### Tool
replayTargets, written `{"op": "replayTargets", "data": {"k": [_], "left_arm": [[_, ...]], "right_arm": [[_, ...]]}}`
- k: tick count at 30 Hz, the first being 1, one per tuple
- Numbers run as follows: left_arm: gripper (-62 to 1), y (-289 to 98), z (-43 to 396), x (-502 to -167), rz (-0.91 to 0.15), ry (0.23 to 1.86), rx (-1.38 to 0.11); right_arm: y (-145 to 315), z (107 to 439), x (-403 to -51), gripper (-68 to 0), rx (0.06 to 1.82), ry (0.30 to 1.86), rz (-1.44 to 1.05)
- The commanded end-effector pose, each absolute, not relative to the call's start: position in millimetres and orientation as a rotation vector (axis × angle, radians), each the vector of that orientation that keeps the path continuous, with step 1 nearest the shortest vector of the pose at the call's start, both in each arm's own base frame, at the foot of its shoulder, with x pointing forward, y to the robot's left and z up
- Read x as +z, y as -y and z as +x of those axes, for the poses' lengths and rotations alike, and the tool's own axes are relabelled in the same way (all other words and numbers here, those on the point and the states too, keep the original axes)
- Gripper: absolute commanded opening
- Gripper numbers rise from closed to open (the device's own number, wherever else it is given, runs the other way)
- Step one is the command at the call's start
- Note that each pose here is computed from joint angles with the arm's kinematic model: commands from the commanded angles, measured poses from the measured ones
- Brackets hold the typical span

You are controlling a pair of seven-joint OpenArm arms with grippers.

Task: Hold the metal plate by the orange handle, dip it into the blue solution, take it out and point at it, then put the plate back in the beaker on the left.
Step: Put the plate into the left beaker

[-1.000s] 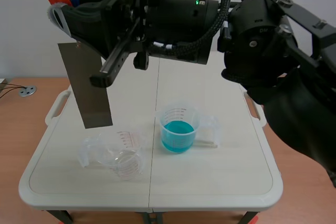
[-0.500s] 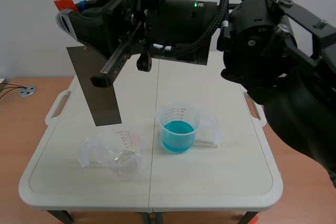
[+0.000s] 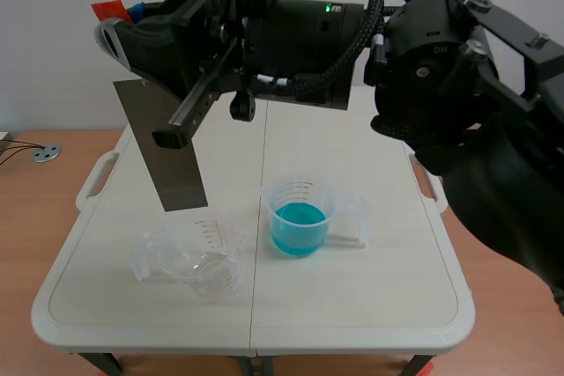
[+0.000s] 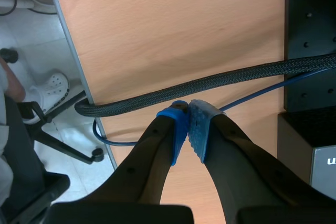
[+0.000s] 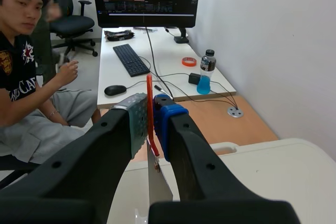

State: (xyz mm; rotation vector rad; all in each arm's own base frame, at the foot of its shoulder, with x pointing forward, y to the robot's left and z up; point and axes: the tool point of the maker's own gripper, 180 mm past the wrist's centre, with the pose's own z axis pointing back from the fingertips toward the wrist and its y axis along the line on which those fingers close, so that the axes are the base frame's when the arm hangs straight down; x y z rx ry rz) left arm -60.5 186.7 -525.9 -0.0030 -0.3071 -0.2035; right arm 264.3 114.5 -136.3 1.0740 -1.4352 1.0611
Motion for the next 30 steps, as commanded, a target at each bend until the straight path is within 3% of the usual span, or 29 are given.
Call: {"op": "replayTargets", "data": {"k": [1,30], "left_arm": [[-57.8,-185,-60,-525,-0.006,0.312,-0.198],[-57.7,-185,-60,-525,-0.006,0.312,-0.197]], "right_arm": [[-117,262,-123,-66.2,1.066,1.47,1.101],[-128,275,-198,-66.2,0.96,1.265,1.123]]}}
